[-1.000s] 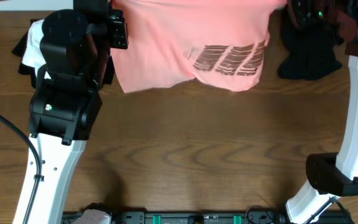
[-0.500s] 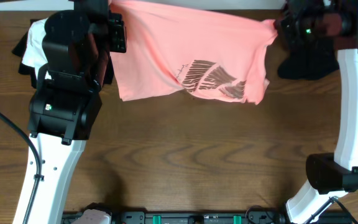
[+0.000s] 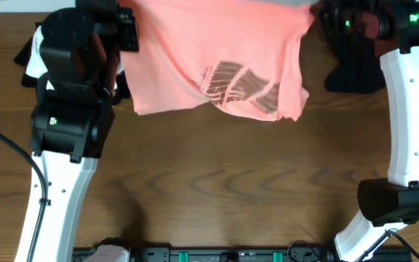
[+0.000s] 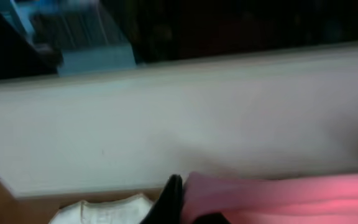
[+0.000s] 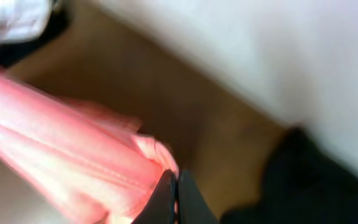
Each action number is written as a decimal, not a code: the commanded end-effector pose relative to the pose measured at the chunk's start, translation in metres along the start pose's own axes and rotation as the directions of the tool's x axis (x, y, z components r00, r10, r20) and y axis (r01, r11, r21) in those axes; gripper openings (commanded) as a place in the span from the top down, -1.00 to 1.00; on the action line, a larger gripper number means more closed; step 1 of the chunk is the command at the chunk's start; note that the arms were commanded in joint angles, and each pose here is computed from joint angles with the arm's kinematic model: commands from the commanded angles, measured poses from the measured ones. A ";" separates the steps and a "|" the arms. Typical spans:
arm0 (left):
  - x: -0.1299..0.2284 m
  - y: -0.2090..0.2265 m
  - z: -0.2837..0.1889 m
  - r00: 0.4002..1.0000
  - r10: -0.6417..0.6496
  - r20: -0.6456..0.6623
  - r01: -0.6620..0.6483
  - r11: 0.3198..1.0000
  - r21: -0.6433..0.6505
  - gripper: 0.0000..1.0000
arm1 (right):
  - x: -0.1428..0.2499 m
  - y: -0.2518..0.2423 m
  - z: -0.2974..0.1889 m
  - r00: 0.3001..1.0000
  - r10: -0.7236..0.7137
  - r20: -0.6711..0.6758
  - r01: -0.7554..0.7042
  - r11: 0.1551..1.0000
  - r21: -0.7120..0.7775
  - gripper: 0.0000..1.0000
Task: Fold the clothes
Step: 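Pull the shirt left with the left gripper, stretching it between grippers, then lower the stretched shirt onto the table center and release both grippers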
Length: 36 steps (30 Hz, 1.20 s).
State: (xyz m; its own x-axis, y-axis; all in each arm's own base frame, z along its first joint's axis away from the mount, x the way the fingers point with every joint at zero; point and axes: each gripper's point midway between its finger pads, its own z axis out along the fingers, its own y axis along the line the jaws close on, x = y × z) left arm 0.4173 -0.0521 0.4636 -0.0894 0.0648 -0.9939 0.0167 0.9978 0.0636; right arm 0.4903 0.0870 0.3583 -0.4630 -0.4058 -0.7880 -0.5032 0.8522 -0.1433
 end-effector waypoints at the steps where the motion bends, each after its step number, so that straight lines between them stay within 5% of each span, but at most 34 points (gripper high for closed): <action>1: -0.025 0.031 0.013 0.994 -0.010 0.113 0.023 0.993 -0.116 0.88 | -0.017 -0.053 -0.006 0.998 -0.014 0.054 0.000 0.970 0.245 0.98; 7: -0.076 0.048 0.035 0.917 -0.025 0.398 0.093 0.984 -0.154 0.88 | -0.083 -0.096 -0.039 0.943 -0.132 0.307 -0.004 0.914 0.405 0.98; 11: -0.071 0.047 0.045 0.916 -0.025 0.400 0.094 0.984 -0.154 0.88 | -0.088 -0.118 -0.054 0.925 -0.150 0.349 -0.027 0.890 0.455 0.98; 18: -0.001 0.041 0.064 0.994 0.000 0.108 0.016 0.988 -0.155 0.88 | -0.043 -0.116 -0.040 0.972 -0.058 0.229 -0.026 0.937 0.349 0.99; 23: 0.060 0.027 0.060 0.988 0.027 -0.153 -0.038 0.997 -0.069 0.88 | 0.014 -0.088 -0.023 0.996 0.089 0.023 -0.092 0.969 0.230 0.97; 30: 0.156 -0.025 0.017 0.840 0.075 -0.537 0.059 0.972 0.229 0.88 | 0.095 -0.038 -0.030 0.924 0.226 -0.309 -0.205 0.974 0.099 0.97; 36: 0.213 -0.027 -0.033 0.636 0.101 -0.765 0.124 0.965 0.229 0.88 | 0.137 0.002 -0.050 0.813 0.280 -0.511 -0.308 0.951 0.031 0.97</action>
State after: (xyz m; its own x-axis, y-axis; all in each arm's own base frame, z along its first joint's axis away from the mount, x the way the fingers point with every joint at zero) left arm 0.3821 -0.0731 0.2528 -0.7856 0.1697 -0.5950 0.2563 0.9645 -0.0632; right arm 0.3975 0.0292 0.2851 -0.8553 -0.2946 -0.4262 -0.3667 0.9253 0.0964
